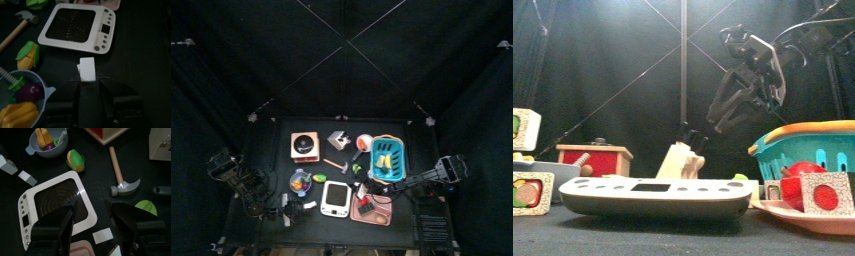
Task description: Place white sushi piece to left of stove
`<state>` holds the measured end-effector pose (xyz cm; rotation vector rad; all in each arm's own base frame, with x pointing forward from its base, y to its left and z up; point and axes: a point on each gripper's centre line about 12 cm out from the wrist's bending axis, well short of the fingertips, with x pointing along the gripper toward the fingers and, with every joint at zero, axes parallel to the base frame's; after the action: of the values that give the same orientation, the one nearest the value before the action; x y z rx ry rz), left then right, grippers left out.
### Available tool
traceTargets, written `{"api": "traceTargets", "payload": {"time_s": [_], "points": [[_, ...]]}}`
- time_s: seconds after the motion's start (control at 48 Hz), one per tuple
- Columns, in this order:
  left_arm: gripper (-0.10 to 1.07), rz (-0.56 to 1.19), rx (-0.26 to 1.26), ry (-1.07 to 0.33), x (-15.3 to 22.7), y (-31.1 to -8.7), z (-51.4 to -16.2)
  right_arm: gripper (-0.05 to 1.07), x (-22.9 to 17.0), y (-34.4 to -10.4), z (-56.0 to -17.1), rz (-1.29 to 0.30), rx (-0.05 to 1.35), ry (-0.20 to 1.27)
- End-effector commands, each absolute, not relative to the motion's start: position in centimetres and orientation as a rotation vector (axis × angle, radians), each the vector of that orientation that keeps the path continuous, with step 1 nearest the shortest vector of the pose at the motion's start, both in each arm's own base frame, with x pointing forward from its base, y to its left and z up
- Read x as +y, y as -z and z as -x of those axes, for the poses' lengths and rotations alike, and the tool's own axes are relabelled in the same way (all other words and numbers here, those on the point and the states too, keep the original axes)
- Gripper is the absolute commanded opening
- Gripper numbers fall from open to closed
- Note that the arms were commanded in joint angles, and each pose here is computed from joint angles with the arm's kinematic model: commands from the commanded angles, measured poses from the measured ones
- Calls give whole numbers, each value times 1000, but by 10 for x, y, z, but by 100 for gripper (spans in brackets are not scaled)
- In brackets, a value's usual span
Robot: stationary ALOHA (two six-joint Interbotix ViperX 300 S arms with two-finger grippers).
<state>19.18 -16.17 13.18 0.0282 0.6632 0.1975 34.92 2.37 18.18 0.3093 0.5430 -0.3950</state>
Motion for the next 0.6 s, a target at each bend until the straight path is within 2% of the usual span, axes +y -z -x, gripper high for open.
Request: {"api": "traceTargets", "payload": {"time_s": [0.0, 0.375, 0.583], "points": [[61, -5, 691, -214, -167, -130, -187, 84, 24, -193, -353, -320, 511, 389], [61, -72, 743, -251, -170, -107, -184, 84, 23, -193, -353, -319, 512, 391], [64, -74, 745, -255, -171, -105, -186, 84, 23, -192, -354, -318, 515, 392]]}}
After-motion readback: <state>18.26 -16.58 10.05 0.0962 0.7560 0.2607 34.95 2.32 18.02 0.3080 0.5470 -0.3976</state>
